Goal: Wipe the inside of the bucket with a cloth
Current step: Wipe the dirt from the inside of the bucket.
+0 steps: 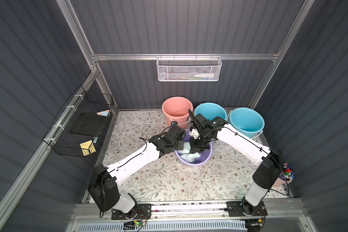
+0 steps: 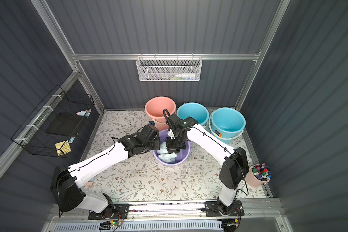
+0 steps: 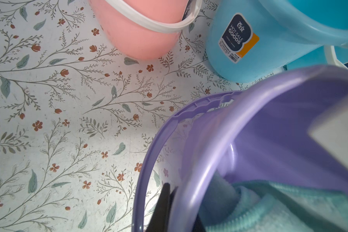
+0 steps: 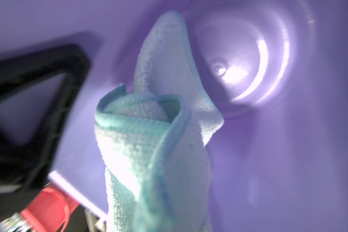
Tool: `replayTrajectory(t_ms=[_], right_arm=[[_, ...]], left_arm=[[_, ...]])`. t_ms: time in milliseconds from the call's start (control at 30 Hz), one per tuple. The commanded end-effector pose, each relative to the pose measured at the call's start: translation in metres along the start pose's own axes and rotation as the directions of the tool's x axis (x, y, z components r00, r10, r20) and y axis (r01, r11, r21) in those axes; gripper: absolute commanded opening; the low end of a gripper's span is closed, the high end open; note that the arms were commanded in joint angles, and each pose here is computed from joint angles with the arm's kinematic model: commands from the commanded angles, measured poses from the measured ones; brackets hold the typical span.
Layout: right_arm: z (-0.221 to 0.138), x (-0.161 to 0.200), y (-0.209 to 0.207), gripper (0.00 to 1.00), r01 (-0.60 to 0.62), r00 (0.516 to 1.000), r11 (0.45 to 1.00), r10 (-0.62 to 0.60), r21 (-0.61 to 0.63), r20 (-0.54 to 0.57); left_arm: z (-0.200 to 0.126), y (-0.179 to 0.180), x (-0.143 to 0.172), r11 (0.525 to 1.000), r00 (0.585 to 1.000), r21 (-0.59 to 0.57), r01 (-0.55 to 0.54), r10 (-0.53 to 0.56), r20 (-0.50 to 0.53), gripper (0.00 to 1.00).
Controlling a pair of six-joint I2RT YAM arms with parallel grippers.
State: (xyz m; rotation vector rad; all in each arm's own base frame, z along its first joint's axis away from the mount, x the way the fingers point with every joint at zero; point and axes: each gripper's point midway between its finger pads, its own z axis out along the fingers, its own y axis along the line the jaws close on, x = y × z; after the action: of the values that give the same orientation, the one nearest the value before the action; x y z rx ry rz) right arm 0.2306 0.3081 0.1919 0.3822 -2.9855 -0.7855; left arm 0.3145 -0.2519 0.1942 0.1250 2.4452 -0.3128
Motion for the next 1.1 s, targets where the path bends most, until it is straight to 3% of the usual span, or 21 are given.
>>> replayTrajectory(t_ms=[0,133,467,667,867,1067], right_arm=[[0.000,0.009,0.029,0.00,-0.040,0.997,0.978,0.024,-0.204,-0.079],[0.012,0.004,0.030,0.00,-0.073,0.994,0.962,0.050,-0.262,-0.095],[0.058,-0.011,0.006,0.00,-0.138,0.990,0.960,0.132,-0.243,-0.042],[0.088,-0.019,-0.032,0.00,-0.097,0.995,0.995,0.098,-0.037,0.033],[0.122,-0.026,-0.053,0.00,-0.075,0.997,0.994,0.073,0.082,0.030],[0.136,-0.035,-0.086,0.00,-0.033,0.997,0.932,0.006,0.361,0.075]], left_arm=[[-0.018,-0.009,-0.013,0.999,0.999,0.051,-0.001,-0.001,0.045,0.00],[-0.019,-0.010,-0.013,0.998,0.999,0.059,0.003,-0.006,0.045,0.00],[-0.017,-0.013,-0.013,0.997,0.999,0.072,0.015,-0.019,0.044,0.00],[-0.015,-0.015,-0.012,0.997,0.999,0.080,0.018,-0.022,0.038,0.00],[-0.018,-0.014,-0.013,0.997,0.999,0.080,0.016,-0.020,0.042,0.00],[-0.019,-0.014,-0.013,0.997,0.999,0.081,0.019,-0.022,0.045,0.00]])
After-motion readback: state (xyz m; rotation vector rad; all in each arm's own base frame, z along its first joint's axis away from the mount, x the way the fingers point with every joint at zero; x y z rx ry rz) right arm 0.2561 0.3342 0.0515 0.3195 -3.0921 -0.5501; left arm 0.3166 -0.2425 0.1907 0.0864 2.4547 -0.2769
